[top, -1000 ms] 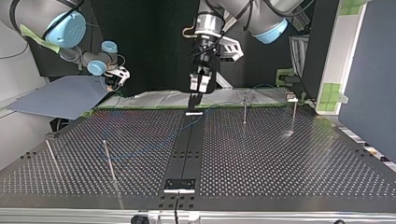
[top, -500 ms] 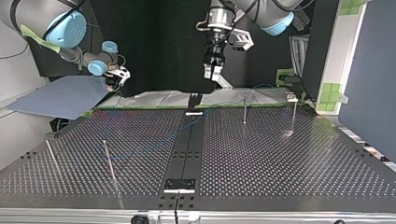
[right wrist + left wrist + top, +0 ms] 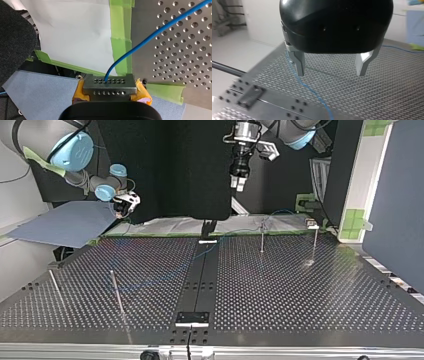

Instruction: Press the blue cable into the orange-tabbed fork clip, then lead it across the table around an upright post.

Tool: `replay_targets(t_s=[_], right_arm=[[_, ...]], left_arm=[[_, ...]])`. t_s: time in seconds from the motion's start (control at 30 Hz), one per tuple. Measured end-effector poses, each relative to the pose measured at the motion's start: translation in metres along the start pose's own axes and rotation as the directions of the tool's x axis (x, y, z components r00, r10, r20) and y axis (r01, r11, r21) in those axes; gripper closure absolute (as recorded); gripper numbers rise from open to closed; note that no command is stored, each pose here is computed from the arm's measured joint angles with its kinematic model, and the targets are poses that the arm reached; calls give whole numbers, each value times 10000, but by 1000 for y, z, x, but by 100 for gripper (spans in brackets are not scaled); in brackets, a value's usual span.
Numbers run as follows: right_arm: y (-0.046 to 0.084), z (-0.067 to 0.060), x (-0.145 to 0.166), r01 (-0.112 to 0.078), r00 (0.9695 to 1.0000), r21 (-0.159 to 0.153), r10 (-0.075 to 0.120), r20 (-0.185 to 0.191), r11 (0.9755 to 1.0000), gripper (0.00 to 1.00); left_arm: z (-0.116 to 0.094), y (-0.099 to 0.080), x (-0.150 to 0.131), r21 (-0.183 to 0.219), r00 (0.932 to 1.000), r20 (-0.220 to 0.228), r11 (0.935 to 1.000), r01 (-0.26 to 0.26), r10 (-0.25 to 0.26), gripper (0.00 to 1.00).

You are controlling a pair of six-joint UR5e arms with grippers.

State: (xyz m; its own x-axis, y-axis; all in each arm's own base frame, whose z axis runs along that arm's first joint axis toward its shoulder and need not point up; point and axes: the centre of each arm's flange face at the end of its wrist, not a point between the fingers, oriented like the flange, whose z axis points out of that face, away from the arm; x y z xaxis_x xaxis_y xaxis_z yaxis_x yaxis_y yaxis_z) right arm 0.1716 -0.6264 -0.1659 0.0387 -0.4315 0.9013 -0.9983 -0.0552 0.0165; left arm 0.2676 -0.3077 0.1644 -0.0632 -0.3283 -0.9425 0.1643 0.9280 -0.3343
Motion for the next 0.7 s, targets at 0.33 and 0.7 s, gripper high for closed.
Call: replay_targets(t_s=[0.33, 0.7], right_arm=[[0, 0, 0, 4, 10000, 1, -4, -8, 10000, 100], [5, 3, 3, -41, 9998, 55, 42, -203, 10000, 100]], left_arm=[[-31, 34, 38, 104, 9916, -1051, 9972, -745, 752, 0], [-30, 33, 40, 624, 9864, -1054, 9908, -1201, 1262, 0]])
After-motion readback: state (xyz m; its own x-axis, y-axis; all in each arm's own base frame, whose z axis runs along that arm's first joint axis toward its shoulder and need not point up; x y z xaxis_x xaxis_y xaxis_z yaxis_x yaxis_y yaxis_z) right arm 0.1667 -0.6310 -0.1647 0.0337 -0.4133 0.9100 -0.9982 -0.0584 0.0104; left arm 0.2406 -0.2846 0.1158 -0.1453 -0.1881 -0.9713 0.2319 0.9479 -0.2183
